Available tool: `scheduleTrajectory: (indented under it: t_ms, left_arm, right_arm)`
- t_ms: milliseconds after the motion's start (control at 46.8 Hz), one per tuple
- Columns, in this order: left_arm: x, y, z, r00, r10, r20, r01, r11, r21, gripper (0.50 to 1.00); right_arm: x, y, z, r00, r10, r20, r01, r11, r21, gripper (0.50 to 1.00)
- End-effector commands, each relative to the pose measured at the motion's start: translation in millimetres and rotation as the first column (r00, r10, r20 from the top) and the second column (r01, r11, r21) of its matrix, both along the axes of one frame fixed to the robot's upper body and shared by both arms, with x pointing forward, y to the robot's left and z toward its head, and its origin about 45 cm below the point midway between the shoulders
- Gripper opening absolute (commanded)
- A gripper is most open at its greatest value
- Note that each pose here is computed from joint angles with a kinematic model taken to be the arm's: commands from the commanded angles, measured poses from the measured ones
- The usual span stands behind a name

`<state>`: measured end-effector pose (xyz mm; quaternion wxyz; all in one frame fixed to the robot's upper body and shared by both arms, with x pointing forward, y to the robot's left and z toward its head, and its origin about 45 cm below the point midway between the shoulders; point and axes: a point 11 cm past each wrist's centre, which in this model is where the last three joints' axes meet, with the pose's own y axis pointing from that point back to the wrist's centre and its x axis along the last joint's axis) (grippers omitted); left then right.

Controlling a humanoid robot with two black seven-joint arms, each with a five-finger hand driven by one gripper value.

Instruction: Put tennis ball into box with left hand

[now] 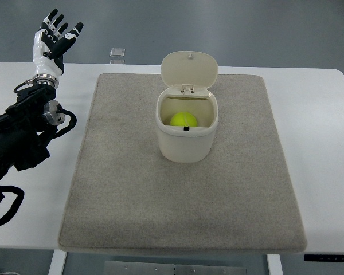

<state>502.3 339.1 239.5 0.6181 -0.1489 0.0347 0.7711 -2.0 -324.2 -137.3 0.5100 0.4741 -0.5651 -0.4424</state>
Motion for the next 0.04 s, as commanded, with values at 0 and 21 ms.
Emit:
scheduleTrajectory:
  t_ms: [0, 21]
  left_arm:
    - [0.8, -0.9, 1.7, 1.0, -0.001, 0.003, 0.001, 1.0, 0.0, 0.885]
    - [1.1, -1.1, 2.4, 1.0, -0.001, 0.005, 0.001, 1.0, 0.0, 0.885]
  right_arm:
    - [-0.2, 0.0, 0.0, 1.0, 0.0, -0.001, 0.0, 1.0, 0.0, 0.901]
    - [0.2, 0.0, 0.0, 1.0, -0.003, 0.001, 0.003, 1.0, 0.0, 0.901]
